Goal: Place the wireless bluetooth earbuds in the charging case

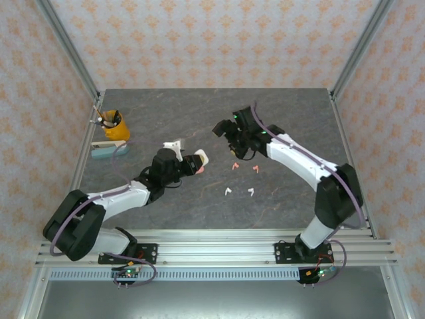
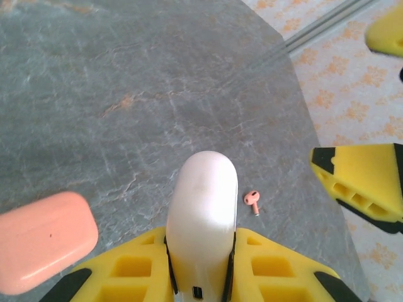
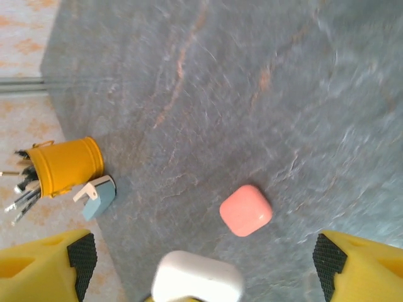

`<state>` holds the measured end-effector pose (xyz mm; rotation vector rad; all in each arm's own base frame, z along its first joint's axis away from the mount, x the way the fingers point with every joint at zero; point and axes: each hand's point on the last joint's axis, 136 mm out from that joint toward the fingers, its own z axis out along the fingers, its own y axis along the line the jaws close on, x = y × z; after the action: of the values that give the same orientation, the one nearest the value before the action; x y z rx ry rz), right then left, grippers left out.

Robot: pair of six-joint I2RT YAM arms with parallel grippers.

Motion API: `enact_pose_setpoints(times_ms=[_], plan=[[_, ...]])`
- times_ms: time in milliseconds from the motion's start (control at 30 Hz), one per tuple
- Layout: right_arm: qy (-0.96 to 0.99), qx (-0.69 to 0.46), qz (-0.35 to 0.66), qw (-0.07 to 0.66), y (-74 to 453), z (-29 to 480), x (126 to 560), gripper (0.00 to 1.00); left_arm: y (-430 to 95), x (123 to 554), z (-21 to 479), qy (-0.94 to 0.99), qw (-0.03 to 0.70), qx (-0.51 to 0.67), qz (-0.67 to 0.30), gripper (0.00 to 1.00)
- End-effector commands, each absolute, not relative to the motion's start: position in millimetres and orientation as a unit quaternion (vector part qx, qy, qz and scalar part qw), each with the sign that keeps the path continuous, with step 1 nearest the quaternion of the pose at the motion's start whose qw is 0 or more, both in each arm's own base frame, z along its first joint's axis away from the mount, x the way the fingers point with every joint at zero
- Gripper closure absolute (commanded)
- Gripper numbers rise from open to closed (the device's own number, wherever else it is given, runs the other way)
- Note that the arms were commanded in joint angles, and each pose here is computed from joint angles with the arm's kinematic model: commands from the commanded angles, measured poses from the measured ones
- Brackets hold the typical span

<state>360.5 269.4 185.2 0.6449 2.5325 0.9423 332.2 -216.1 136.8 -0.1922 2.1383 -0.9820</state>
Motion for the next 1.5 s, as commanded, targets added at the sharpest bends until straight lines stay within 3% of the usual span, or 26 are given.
enact_pose_setpoints(times_ms=[0, 167, 300, 1100, 1467], plan=[[0.911, 0.042, 0.319, 0.258, 266, 207, 345, 0.1, -215, 328, 153, 0.846, 0.36, -0.021, -0.394, 0.96], [0.89, -0.094, 0.346, 0.282, 270, 208, 313, 0.12, -212, 331, 175, 0.838, 0.338, 0.012, -0.429, 0.95], [0.868, -0.138, 0.389, 0.275, 281, 204, 298, 0.14, -219, 329, 191, 0.834, 0.319, 0.05, -0.447, 0.95], [0.846, -0.133, 0.452, 0.25, 315, 197, 314, 0.2, -228, 321, 204, 0.828, 0.299, 0.08, -0.468, 0.96], [0.871, -0.084, 0.407, 0.263, 302, 168, 340, 0.23, -230, 315, 216, 0.815, 0.304, 0.086, -0.485, 0.98]])
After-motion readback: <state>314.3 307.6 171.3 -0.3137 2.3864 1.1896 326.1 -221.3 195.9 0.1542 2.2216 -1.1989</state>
